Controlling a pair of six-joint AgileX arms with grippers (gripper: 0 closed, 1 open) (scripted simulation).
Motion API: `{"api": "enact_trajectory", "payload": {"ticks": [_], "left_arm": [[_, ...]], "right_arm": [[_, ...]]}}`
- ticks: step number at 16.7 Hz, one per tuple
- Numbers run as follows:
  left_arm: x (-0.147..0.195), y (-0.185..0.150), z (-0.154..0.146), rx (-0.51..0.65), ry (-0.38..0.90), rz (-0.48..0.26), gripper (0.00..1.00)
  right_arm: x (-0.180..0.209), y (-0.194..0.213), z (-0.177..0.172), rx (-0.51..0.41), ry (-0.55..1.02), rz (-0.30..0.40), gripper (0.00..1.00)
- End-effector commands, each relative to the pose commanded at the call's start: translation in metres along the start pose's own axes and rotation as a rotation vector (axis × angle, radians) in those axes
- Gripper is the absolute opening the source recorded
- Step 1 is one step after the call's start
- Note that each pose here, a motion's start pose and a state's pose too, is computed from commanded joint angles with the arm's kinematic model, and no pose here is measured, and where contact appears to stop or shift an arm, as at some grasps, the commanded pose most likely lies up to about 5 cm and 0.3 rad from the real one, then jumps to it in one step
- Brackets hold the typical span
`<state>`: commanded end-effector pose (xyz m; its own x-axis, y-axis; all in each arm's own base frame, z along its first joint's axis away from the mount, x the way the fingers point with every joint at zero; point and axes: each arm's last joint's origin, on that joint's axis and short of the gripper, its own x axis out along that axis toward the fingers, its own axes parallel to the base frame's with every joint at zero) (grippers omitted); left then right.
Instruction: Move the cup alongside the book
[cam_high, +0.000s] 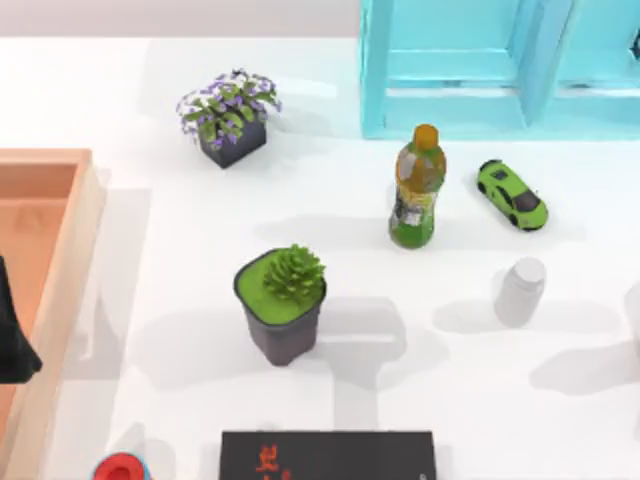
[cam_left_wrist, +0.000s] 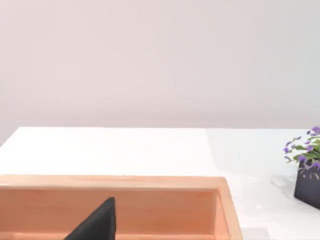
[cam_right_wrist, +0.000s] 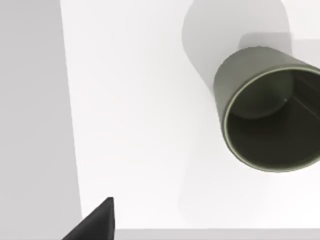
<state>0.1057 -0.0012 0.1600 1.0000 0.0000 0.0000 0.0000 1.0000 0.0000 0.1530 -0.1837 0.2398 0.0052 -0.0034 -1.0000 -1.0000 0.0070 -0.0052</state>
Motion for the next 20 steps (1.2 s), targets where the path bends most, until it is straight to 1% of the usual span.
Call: {"api": "enact_trajectory", "payload": {"ticks": [2, 4, 9, 11, 13, 17, 20], "left_arm": [[0.0, 0.0, 0.0, 0.0, 0.0, 0.0, 1.0], [0.0, 0.0, 0.0, 0.0, 0.0, 0.0, 1.0], [0.0, 0.0, 0.0, 0.0, 0.0, 0.0, 1.0], [0.0, 0.0, 0.0, 0.0, 0.0, 0.0, 1.0], [0.0, 0.0, 0.0, 0.0, 0.0, 0.0, 1.0], [0.0, 0.0, 0.0, 0.0, 0.0, 0.0, 1.0], [0.0, 0.0, 0.0, 0.0, 0.0, 0.0, 1.0]], "right_arm": [[0.005, 0.0, 0.0, 0.001, -0.004, 0.003, 1.0], [0.019, -0.001, -0.002, 0.004, -0.007, 0.006, 1.0], [0.076, -0.003, -0.004, 0.004, 0.004, -0.003, 1.0], [0.093, -0.001, -0.002, 0.004, 0.0, 0.001, 1.0], [0.1, 0.001, 0.0, 0.003, -0.004, 0.004, 1.0], [0.101, 0.001, 0.0, 0.003, -0.004, 0.004, 1.0], [0.101, 0.001, 0.0, 0.003, -0.004, 0.004, 0.77]]}}
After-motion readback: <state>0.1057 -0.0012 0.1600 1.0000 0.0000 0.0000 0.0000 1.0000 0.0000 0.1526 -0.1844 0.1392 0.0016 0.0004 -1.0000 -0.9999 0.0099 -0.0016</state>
